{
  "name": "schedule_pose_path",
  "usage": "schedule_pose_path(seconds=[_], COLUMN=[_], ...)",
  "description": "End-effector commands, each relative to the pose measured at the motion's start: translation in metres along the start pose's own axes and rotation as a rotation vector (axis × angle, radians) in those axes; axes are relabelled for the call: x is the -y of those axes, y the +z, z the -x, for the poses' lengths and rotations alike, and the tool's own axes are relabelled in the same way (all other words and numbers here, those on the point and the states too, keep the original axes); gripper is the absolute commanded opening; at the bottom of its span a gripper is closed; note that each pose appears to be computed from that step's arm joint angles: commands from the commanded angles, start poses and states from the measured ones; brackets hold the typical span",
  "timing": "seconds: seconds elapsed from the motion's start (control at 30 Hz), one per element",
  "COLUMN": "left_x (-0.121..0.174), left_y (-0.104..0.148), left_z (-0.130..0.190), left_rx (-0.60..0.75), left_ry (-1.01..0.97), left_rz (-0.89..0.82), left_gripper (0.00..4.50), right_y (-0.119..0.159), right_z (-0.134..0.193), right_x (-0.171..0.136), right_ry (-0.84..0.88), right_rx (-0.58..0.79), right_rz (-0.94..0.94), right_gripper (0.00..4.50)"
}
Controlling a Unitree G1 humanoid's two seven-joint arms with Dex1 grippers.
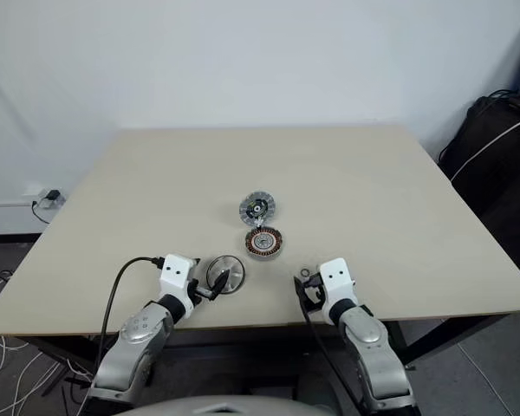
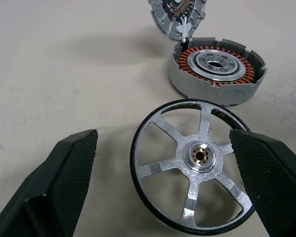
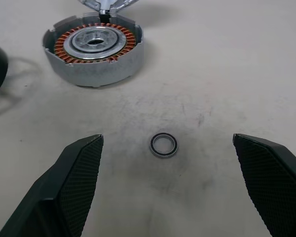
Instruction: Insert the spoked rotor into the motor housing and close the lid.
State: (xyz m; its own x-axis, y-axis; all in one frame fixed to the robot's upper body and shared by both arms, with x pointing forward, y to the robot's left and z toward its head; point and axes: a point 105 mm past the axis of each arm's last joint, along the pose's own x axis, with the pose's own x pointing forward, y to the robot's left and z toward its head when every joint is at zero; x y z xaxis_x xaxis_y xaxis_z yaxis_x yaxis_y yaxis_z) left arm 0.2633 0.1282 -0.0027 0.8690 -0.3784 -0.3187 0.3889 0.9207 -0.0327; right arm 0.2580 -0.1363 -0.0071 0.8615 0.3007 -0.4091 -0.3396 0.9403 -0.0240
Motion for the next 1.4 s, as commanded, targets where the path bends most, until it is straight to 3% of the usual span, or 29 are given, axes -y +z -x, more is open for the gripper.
schedule_pose_path(seconds=[0.03, 0.5, 0.63, 0.93, 1.13, 1.4], left_x=[0.004, 0.006, 0.006, 0.006, 0.007, 0.009], left_y=[0.021, 0.019, 0.018, 0.017, 0.017, 0.017], left_z=[-0.001, -0.001, -0.001, -0.001, -0.002, -0.003], left_rx=[0.08, 0.075, 0.074, 0.068, 0.065, 0.067], left_ry=[-0.023, -0.022, -0.017, -0.022, -0.028, -0.037], left_rz=[-0.009, -0.011, -0.012, -0.018, -0.021, -0.021], left_gripper=[4.5, 4.5, 4.5, 4.5, 4.5, 4.5], right_y=[0.008, -0.006, -0.017, -0.025, -0.015, 0.04], right_z=[-0.01, -0.041, -0.038, -0.026, -0.018, -0.04], right_x=[0.001, -0.006, -0.006, -0.004, -0.004, -0.011], right_ry=[-0.022, -0.002, -0.002, -0.02, -0.017, -0.016], right_rx=[0.017, -0.042, -0.075, -0.092, -0.065, 0.059], right_rz=[0.027, 0.012, -0.009, -0.036, -0.039, 0.017], right_gripper=[4.47, 4.47, 3.61, 0.71, 0.71, 0.71])
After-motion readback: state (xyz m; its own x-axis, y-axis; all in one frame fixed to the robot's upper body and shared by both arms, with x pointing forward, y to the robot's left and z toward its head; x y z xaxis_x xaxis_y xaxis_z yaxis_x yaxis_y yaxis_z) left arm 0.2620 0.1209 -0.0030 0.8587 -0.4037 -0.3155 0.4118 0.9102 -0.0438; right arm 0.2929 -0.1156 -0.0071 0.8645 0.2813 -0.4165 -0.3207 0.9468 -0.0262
